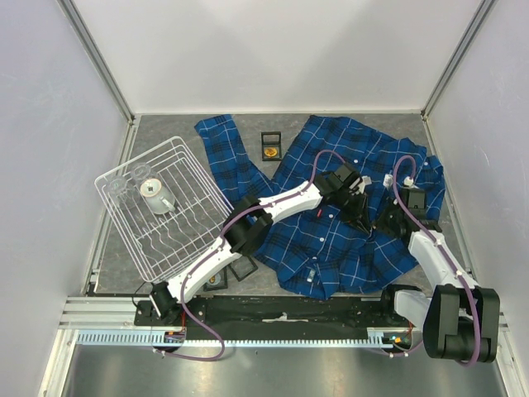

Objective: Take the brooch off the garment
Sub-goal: Remove the brooch from the clothes.

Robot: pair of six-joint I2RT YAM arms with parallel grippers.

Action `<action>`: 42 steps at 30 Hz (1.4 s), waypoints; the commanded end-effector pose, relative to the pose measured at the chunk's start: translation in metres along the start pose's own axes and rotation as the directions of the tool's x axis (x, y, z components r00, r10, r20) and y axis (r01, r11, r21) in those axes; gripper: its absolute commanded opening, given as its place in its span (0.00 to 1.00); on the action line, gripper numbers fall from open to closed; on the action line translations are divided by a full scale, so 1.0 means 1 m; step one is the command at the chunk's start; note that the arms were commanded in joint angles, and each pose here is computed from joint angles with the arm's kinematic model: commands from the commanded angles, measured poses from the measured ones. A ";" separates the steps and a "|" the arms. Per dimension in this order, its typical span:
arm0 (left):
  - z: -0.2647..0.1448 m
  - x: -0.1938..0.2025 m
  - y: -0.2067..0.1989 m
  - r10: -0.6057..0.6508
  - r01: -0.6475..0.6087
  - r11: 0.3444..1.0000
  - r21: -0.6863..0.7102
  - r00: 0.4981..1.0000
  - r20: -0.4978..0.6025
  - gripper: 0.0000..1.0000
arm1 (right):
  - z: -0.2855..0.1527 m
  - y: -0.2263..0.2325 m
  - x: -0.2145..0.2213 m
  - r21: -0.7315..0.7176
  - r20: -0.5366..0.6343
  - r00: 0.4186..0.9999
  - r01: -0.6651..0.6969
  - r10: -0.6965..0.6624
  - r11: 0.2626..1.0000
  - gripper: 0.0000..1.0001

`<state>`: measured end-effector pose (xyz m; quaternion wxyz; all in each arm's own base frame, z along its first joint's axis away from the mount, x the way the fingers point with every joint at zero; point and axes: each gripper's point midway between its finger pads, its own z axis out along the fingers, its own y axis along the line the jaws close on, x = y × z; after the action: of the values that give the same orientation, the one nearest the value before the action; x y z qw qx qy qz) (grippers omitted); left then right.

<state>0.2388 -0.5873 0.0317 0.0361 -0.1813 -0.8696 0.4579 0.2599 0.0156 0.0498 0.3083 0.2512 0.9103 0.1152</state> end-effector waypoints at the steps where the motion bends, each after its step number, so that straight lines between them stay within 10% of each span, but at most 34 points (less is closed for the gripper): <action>1: -0.015 -0.035 -0.069 0.054 -0.074 0.979 0.188 0.992 0.111 0.23 | 0.000 0.007 0.050 -0.031 -0.167 0.986 -0.032 0.027 0.999 0.00; 12: -0.043 -0.084 -0.082 -0.033 -0.033 0.966 0.255 0.967 0.251 0.25 | -0.006 -0.006 0.047 0.072 -0.133 0.987 -0.085 0.094 0.994 0.00; 34: -0.056 -0.018 -0.037 0.209 -0.202 0.978 -0.060 0.964 0.161 0.31 | -0.013 -0.016 0.007 0.079 0.008 0.994 -0.114 0.113 0.990 0.00; 42: -0.042 -0.013 0.016 0.208 -0.180 0.966 -0.185 0.967 0.145 0.28 | -0.021 -0.027 -0.028 0.372 0.097 0.992 0.035 -0.076 0.927 0.00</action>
<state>0.2492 -0.5516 0.0308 -0.0461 -0.2028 -0.8914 0.4026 0.2404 0.0046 0.0445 0.2774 0.2986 0.9122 0.0413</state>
